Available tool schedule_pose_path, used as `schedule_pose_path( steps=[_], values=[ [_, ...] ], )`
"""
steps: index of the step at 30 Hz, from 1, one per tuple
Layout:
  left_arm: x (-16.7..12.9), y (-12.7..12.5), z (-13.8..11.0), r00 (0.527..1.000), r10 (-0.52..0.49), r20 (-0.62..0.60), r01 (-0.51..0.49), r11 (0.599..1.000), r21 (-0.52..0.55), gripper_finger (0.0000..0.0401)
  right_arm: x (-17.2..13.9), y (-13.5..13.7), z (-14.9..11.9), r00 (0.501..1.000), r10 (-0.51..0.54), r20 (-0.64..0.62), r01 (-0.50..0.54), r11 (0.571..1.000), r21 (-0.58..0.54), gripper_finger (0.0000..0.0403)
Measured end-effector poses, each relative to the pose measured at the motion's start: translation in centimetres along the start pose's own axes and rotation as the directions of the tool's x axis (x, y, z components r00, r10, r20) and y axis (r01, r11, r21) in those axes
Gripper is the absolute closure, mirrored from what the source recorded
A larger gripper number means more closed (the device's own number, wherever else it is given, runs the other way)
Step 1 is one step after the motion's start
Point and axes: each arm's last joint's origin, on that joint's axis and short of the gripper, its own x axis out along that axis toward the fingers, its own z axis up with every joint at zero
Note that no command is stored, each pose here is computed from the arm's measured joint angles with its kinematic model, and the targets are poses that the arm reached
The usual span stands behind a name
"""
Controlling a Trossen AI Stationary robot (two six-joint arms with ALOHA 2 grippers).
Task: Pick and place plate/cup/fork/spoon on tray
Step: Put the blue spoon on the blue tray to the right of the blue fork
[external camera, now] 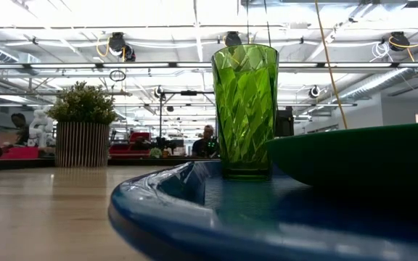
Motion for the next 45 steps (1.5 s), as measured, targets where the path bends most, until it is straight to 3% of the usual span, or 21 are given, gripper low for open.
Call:
schedule_pose_path(
  steps=[21,32,45],
  values=[
    [0.0,0.0,-0.1,1.000,0.002,-0.007,-0.002,1.000,-0.001,0.0176,5.3,1.2,1.9,0.996,-0.086,0.038,0.082,0.993,0.087,0.0342],
    [0.0,0.0,-0.1,1.000,0.002,-0.007,-0.002,1.000,-0.027,0.0176,9.1,2.3,1.7,0.999,0.005,-0.046,-0.001,0.998,0.070,0.0345],
    [0.0,0.0,-0.1,1.000,0.002,-0.007,-0.002,1.000,-0.029,0.0176,10.9,2.4,2.1,0.998,0.021,-0.051,-0.017,0.998,0.068,0.0400]
  ],
)
